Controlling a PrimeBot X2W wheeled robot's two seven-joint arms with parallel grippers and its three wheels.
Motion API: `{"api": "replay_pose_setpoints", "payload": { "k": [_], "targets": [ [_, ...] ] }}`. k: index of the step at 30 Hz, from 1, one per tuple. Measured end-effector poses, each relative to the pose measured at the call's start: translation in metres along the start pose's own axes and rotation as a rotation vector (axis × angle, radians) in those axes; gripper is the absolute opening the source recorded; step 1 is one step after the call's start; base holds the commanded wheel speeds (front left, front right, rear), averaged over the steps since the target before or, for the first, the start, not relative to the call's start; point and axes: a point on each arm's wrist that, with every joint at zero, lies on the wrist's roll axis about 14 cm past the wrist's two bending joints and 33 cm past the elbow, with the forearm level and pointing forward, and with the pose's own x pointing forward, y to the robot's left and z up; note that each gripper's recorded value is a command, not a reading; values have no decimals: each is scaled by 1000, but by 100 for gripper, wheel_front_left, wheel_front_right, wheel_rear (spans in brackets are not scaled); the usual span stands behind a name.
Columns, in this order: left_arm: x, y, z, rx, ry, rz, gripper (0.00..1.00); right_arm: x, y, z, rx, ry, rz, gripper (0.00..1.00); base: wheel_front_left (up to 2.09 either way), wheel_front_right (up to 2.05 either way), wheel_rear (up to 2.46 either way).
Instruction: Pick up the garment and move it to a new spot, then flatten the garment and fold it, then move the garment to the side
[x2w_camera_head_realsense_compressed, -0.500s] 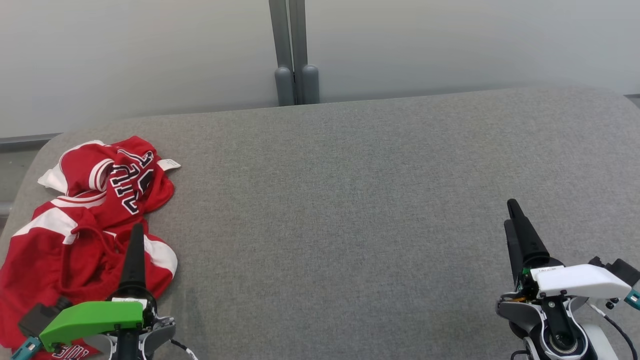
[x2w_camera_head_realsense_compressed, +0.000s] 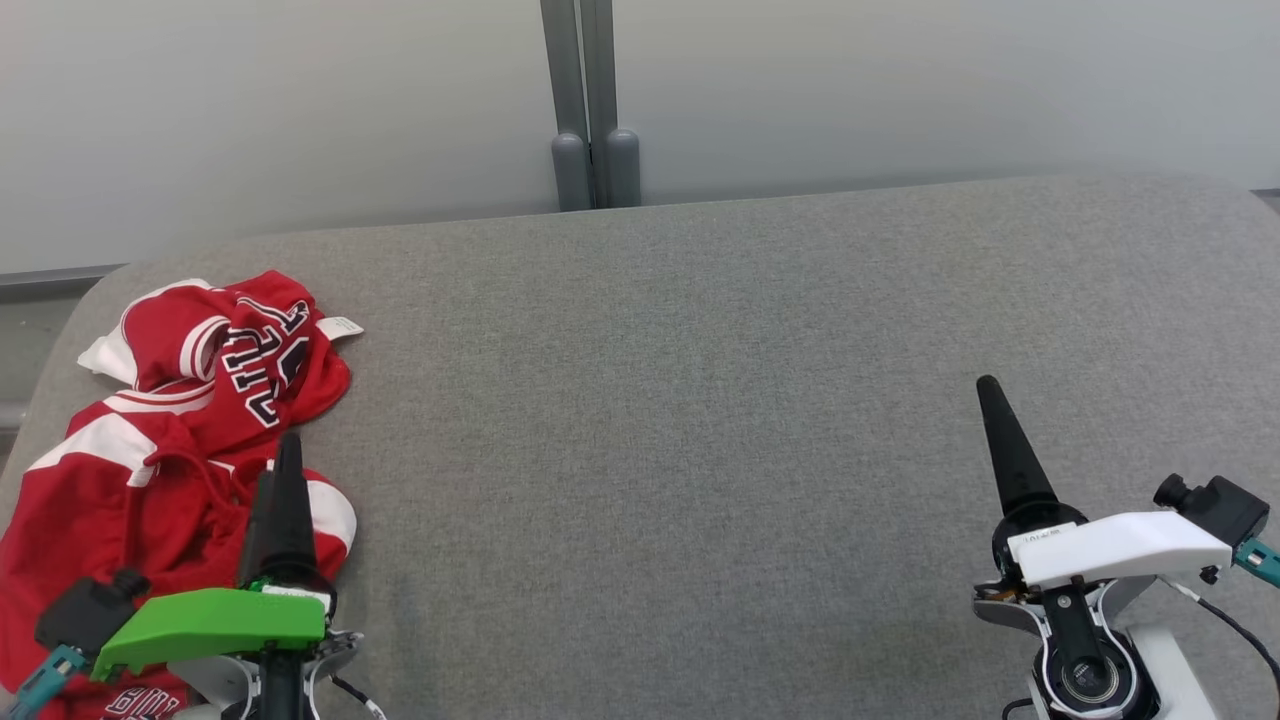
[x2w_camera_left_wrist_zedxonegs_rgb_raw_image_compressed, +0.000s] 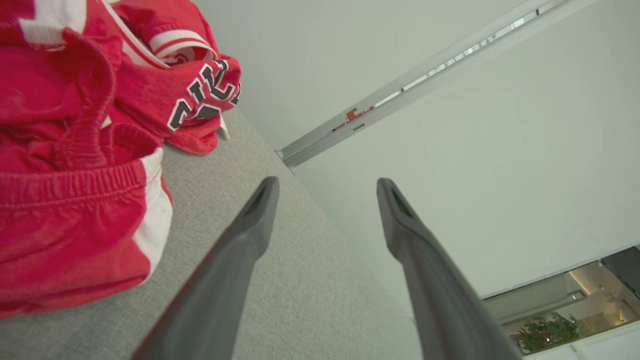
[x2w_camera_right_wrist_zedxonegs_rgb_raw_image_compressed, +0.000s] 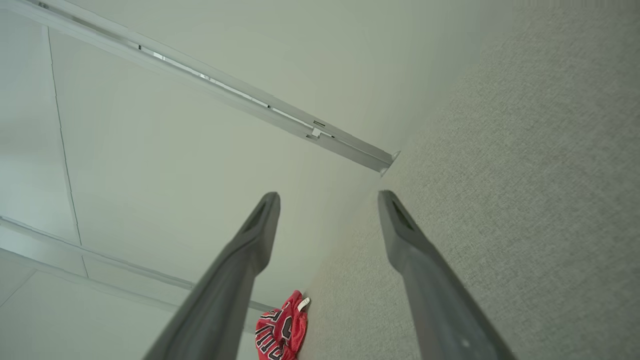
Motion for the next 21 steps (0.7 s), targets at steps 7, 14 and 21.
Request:
{"api": "replay_pose_setpoints", "payload": {
  "k": [7, 14, 21],
  "targets": [
    [1, -5, -5, 146, 8, -10, 100, 1, 6, -1, -131, 1, 26, 100, 0, 0, 0],
    [1, -7, -12, 285, 23, -10, 100, 3, 12, -5, -265, 7, 52, 100, 0, 0, 0],
    [1, -8, -16, 417, 26, -16, 100, 4, 16, -9, -413, 15, 81, 100, 0, 0, 0]
  ]
}}
